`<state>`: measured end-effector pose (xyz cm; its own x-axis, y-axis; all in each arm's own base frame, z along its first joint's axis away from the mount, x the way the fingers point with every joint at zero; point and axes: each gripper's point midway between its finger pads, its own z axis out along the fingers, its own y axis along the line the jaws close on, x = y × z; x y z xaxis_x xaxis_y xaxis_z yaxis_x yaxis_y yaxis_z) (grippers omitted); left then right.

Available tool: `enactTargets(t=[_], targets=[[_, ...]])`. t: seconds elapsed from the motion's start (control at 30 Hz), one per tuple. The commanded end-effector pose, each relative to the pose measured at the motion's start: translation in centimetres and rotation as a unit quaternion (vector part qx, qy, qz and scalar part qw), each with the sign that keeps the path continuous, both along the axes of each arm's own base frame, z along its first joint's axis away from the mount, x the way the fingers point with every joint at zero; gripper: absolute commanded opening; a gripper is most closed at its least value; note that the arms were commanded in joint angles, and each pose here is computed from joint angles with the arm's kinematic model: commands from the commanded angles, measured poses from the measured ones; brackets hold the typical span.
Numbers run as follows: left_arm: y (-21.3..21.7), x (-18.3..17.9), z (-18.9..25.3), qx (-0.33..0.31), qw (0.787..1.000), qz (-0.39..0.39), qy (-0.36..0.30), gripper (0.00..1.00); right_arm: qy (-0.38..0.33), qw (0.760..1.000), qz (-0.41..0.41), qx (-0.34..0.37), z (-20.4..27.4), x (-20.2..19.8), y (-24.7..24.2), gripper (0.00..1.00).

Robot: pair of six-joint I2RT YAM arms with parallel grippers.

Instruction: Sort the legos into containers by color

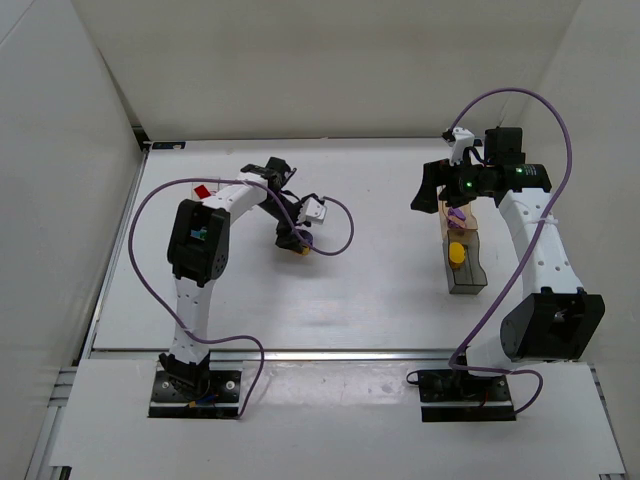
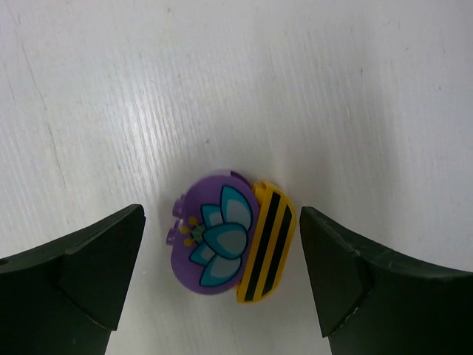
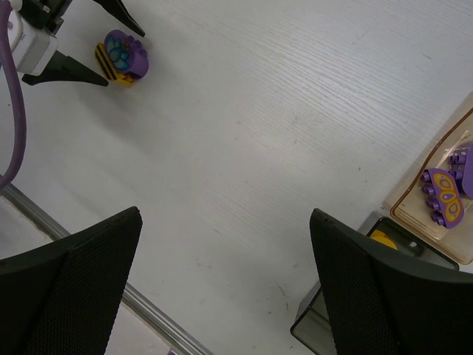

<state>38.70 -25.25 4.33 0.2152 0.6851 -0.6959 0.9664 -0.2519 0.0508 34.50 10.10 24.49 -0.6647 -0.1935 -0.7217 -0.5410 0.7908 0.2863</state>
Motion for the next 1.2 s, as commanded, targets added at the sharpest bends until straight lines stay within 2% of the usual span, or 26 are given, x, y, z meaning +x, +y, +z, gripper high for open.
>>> enactTargets(t=[0.0, 0.17, 0.5, 0.63, 0.67, 0.73, 0.77, 0.8, 0.87, 0.93, 0.97, 1.0, 1.03, 1.1, 1.13, 1.17], targets=[[1.2, 0.5, 2.4, -0.005, 1.0, -0.004, -0.018, 0.96, -0.02, 1.0, 0.003, 0.009, 1.2, 0.5, 0.1, 0.97], [2.2, -0.1, 1.9, 0.004, 1.0, -0.021, -0.021, 0.96, -0.019, 1.0, 0.003, 0.01, 1.2, 0.4, 0.2, 0.97], [1.7, -1.0, 0.4, 0.012, 0.999, -0.031, -0.02, 0.85, -0.014, 1.0, 0.002, 0.01, 0.9, 0.4, 0.2, 0.97], [1.8, -1.1, 0.1, 0.017, 0.999, -0.029, -0.029, 0.7, -0.01, 1.0, 0.003, 0.012, 0.6, 0.3, 0.2, 0.96], [1.8, -1.0, -0.1, 0.022, 0.999, -0.029, -0.034, 0.6, -0.009, 1.0, 0.002, 0.013, 0.6, 0.3, 0.2, 0.96], [1.8, -1.0, 0.0, 0.023, 0.999, -0.023, -0.034, 0.47, -0.005, 1.0, -0.001, 0.022, 0.7, 0.3, 0.4, 0.95], [1.7, -0.8, -0.1, 0.024, 0.999, -0.016, -0.037, 0.34, -0.002, 1.0, -0.003, 0.027, 0.7, 0.3, 0.6, 0.95], [1.7, -0.6, 0.1, 0.024, 0.999, -0.007, -0.038, 0.27, 0.003, 0.999, -0.003, 0.04, 0.8, 0.2, 0.9, 0.95], [1.3, 0.2, 1.5, 0.009, 0.999, 0.026, -0.041, 0.19, 0.023, 0.997, -0.011, 0.071, 1.0, 0.0, 1.6, 0.94], [0.8, 0.8, 3.5, -0.017, 0.997, 0.071, -0.031, 0.19, 0.038, 0.992, 0.01, 0.118, 1.7, -0.6, 3.1, 0.93], [0.3, 1.9, 5.8, -0.046, 0.994, 0.088, -0.055, 0.2, 0.065, 0.987, 0.0, 0.149, 1.8, -0.8, 3.7, 0.92], [0.0, 2.3, 7.1, -0.059, 0.991, 0.105, -0.061, 0.2, 0.068, 0.981, 0.023, 0.18, 2.5, -1.0, 4.6, 0.92], [-0.2, 2.3, 8.3, -0.072, 0.986, 0.143, -0.043, 0.2, 0.077, 0.977, 0.032, 0.198, 2.8, -1.1, 5.2, 0.92], [-1.0, 2.8, 12.9, -0.117, 0.977, 0.158, -0.083, 0.22, 0.102, 0.964, 0.05, 0.24, 3.5, -0.8, 6.3, 0.9], [-1.2, 2.1, 13.5, -0.127, 0.974, 0.171, -0.075, 0.23, 0.099, 0.961, 0.059, 0.25, 4.3, -0.5, 6.6, 0.9], [-1.4, 1.5, 16.4, -0.151, 0.968, 0.173, -0.1, 0.25, 0.106, 0.957, 0.078, 0.259, 4.3, -0.3, 7.2, 0.89]])
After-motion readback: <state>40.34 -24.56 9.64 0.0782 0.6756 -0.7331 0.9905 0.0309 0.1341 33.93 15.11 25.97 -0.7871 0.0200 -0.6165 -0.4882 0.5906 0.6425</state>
